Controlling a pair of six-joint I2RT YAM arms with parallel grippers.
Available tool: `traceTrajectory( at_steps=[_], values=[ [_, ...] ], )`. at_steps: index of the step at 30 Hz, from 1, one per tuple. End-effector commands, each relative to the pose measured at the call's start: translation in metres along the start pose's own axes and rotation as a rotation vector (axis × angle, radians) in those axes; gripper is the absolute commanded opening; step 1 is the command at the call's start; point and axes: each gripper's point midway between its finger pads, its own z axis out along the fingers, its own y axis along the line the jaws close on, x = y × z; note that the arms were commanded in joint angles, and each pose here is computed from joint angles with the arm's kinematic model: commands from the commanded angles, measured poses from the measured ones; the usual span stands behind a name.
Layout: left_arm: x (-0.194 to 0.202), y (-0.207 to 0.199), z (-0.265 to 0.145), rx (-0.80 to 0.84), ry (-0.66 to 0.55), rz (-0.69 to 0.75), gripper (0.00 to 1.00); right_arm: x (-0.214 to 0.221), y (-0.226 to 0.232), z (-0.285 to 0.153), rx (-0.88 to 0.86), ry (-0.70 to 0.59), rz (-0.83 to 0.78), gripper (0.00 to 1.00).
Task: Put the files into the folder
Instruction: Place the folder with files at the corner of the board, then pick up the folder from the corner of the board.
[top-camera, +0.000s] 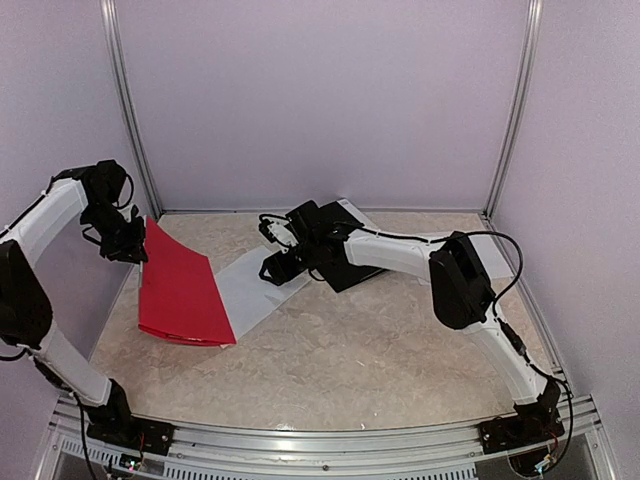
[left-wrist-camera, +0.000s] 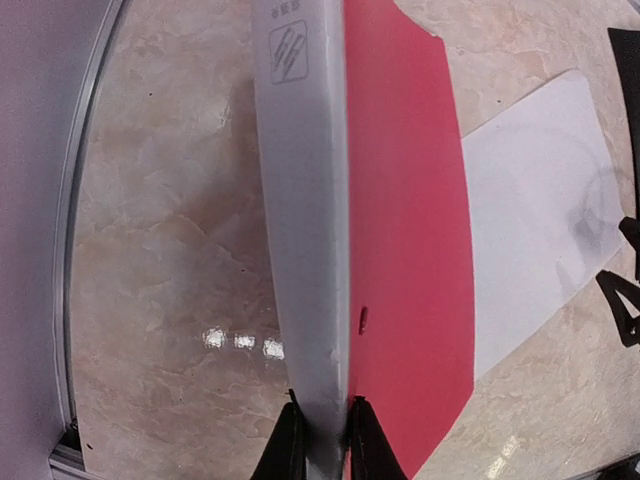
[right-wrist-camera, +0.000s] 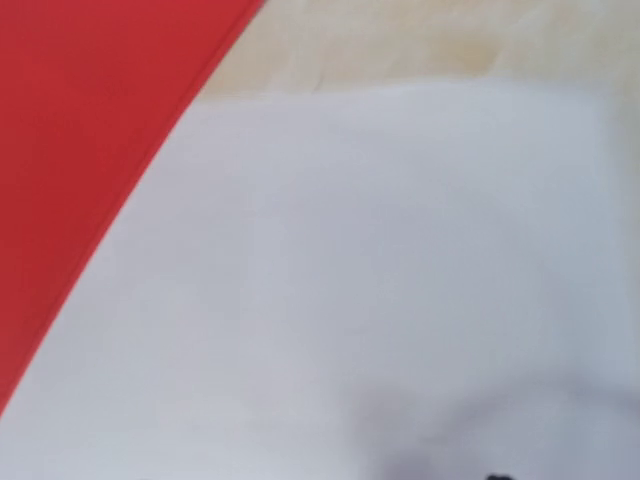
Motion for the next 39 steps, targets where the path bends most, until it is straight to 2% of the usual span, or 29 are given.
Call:
traceTrajectory(
  at_steps=[1,5,7,12,16,19,24,26,32,36,39],
  values=[
    [-0.023,0.032,0.035,-0.142,0.028,-0.004,0.01,0.025,0.005,0.011,-0.007,0.070,0.016,0.68],
    [-0.039,0.069,0.066,-0.261,0.102,-0.034,0.03,0.034,0.007,0.001,0.007,0.077,0.016,0.69],
    [-0.045,0.078,0.083,-0.247,0.152,-0.064,0.05,0.036,0.006,-0.007,0.025,0.082,0.015,0.68],
    [-0.078,0.072,0.093,-0.182,0.108,-0.071,0.21,0.042,0.002,-0.023,0.068,0.088,0.012,0.69],
    [-0.098,0.066,0.090,-0.200,0.092,-0.057,0.44,0.045,-0.014,-0.044,0.179,0.101,0.008,0.69],
    [-0.104,0.056,0.076,-0.225,0.041,-0.027,0.65,0.043,-0.029,-0.068,0.296,0.105,-0.007,0.76],
    [-0.105,0.002,0.033,-0.152,-0.117,0.079,0.97,0.048,-0.065,-0.115,0.457,0.120,0.016,0.86],
    [-0.101,-0.026,0.014,-0.120,-0.181,0.130,0.99,0.058,-0.084,-0.132,0.509,0.130,0.060,0.89],
    [-0.075,-0.104,0.002,0.042,-0.260,0.193,0.99,0.097,-0.120,-0.166,0.546,0.071,0.274,0.93],
    [-0.058,-0.138,-0.001,0.207,-0.251,0.154,0.99,0.110,-0.140,-0.181,0.543,0.000,0.422,0.91],
    [-0.048,-0.153,0.001,0.260,-0.277,0.151,0.99,0.113,-0.152,-0.194,0.545,-0.069,0.486,0.90]
  ],
)
